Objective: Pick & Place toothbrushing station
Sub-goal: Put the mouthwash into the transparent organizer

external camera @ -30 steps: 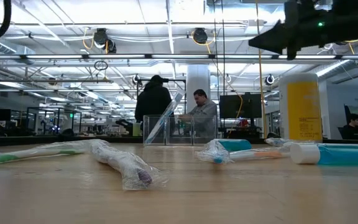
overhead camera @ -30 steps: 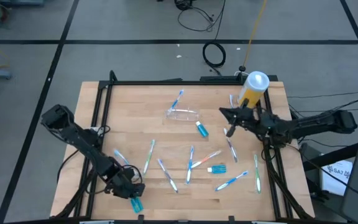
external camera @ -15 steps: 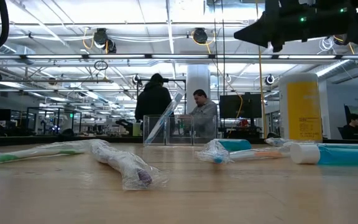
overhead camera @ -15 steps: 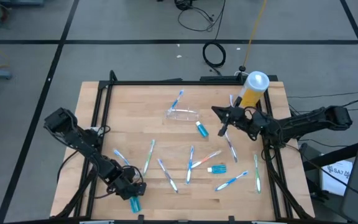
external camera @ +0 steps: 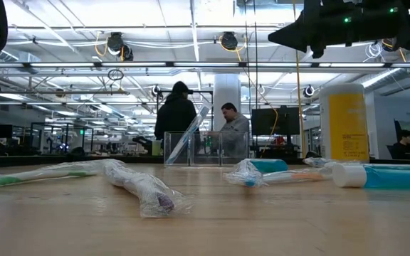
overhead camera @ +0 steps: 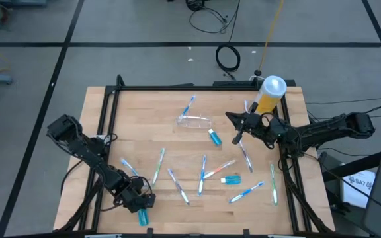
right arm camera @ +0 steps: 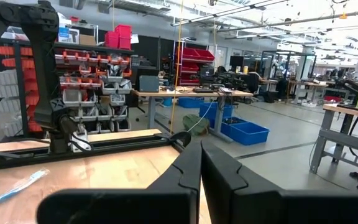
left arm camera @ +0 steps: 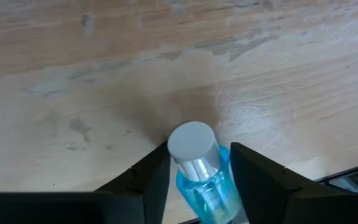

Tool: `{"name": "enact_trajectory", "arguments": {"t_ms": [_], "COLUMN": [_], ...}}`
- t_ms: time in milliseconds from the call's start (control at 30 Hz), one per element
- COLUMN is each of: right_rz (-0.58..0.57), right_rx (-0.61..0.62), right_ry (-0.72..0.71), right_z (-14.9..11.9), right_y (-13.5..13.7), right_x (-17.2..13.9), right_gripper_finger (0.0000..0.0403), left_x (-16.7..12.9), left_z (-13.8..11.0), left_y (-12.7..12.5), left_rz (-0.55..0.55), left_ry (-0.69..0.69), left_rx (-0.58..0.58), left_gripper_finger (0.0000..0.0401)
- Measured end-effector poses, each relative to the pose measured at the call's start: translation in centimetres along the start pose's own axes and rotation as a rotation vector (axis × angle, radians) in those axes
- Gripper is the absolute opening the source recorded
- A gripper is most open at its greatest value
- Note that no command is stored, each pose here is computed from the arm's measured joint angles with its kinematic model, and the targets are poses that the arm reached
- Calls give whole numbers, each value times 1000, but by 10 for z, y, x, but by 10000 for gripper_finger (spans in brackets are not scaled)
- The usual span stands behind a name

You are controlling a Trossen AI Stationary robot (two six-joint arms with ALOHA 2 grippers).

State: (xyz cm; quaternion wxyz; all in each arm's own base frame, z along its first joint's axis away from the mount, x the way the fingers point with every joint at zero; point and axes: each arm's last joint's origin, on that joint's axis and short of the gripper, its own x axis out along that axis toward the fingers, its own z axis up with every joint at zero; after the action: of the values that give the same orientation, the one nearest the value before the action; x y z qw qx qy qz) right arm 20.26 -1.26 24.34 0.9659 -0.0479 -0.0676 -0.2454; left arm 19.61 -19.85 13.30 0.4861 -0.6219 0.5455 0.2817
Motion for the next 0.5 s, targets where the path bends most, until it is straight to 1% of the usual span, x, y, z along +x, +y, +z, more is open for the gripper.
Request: {"name": "enact_trajectory", "arguments": {"t_ms": [167, 233, 333, 500], "right_rz": [0, 0, 0, 0], "right_rx": [0, 0, 0, 0], "right_ry": [1, 1, 1, 1], "right_z": [0, 0, 0, 0], "right_y": [0, 0, 0, 0], "right_x": [0, 0, 0, 0], "right_gripper_finger": [2, 2, 2, 2], "left_x": [0, 0, 0, 0], "left_z": [1, 1, 1, 2], "left_y": [0, 0, 0, 0], "left_rz": [0, -1, -8, -13], "left_ry": [-12, -16, -24, -36], "left_rx": [5, 10, 12, 31], "left_gripper_finger": [120, 109, 104, 115]}}
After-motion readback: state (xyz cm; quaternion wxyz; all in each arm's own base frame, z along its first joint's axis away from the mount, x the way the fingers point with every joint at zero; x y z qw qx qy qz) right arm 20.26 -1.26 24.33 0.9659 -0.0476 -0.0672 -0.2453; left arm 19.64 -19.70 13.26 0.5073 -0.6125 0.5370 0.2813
